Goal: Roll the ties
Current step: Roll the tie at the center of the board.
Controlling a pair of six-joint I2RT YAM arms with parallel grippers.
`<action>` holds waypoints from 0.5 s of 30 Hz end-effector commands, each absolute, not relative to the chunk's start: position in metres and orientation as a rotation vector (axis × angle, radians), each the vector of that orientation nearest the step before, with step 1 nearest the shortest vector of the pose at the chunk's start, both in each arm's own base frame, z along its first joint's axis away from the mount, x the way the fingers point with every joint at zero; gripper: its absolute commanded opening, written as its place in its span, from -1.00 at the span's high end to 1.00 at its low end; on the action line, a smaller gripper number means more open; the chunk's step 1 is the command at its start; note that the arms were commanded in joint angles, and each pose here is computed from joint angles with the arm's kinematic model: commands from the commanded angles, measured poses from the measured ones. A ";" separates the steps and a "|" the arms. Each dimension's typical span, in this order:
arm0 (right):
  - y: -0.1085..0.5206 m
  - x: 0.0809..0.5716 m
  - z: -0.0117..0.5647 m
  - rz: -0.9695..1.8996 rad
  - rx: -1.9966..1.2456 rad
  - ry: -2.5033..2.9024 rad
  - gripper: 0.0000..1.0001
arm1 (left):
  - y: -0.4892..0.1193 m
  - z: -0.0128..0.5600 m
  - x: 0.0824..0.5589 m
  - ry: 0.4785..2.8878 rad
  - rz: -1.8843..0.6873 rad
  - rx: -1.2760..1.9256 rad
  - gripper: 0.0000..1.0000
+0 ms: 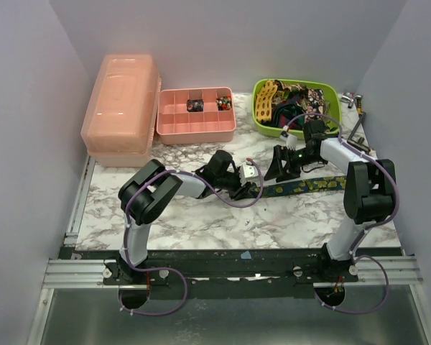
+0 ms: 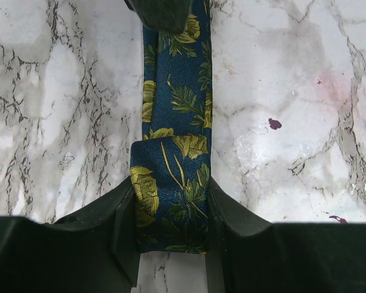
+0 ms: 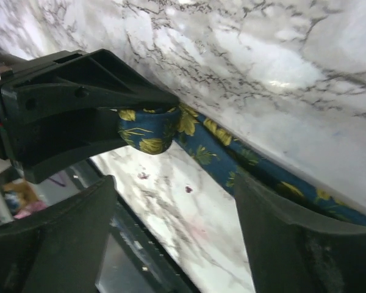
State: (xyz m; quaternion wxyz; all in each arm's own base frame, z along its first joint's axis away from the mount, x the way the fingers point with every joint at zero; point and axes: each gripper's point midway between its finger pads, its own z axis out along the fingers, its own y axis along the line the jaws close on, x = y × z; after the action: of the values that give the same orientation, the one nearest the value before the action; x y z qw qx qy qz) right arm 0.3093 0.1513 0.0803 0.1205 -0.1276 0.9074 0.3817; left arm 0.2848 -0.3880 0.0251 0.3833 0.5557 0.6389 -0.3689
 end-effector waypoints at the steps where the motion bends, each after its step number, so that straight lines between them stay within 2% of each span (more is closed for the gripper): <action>1: 0.175 0.298 0.075 1.283 -0.351 2.663 -0.44 | -0.357 -0.024 0.271 1.843 -0.882 1.451 0.53; 7: 0.201 0.297 0.062 1.397 -0.347 2.703 -0.20 | -0.358 -0.024 0.272 1.850 -0.878 1.446 0.52; 13: 0.209 0.293 0.039 1.429 -0.342 2.764 -0.18 | -0.359 -0.024 0.275 1.851 -0.873 1.445 0.51; 15: 0.210 0.294 0.035 1.433 -0.335 2.772 0.00 | -0.360 -0.024 0.275 1.851 -0.875 1.446 0.51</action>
State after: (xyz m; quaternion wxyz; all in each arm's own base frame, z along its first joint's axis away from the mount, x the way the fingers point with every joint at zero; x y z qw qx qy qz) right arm 0.2851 0.2033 0.0384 -0.0028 -0.1035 0.8883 0.4475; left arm 0.2850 -0.3881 0.0251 0.3815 0.5554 0.6403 -0.3689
